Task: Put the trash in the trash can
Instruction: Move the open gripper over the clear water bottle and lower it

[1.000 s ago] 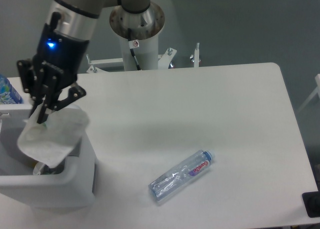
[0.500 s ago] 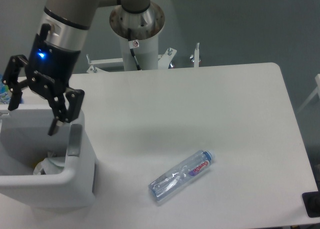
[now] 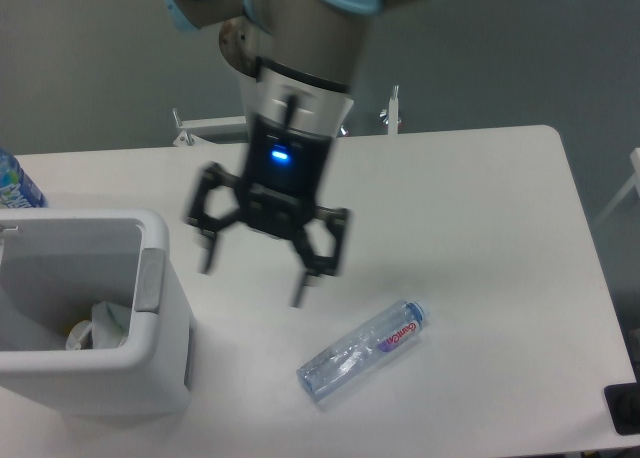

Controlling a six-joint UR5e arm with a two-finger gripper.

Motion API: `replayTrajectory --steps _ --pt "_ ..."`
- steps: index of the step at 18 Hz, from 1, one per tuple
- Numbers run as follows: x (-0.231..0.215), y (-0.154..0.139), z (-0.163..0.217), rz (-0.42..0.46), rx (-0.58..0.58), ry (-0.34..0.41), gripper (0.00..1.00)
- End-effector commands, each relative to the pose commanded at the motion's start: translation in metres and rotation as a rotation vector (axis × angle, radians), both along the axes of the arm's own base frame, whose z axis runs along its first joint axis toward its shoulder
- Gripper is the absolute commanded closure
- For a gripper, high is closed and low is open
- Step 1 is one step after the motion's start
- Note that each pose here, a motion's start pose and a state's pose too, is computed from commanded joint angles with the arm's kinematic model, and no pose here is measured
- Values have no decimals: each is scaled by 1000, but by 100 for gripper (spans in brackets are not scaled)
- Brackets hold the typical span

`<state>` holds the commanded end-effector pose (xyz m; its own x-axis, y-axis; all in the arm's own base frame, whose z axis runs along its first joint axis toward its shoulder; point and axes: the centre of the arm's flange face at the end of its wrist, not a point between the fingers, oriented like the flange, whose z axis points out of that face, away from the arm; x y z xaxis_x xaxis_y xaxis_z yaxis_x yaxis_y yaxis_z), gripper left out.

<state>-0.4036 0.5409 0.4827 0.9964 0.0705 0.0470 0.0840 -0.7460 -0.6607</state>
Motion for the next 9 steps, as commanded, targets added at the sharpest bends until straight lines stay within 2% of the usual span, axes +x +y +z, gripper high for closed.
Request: replayTrajectory --steps 6,9 --pt "-35 8 -78 37 -149 -7 0" --pt "-42 13 -114 37 -193 -36 0"
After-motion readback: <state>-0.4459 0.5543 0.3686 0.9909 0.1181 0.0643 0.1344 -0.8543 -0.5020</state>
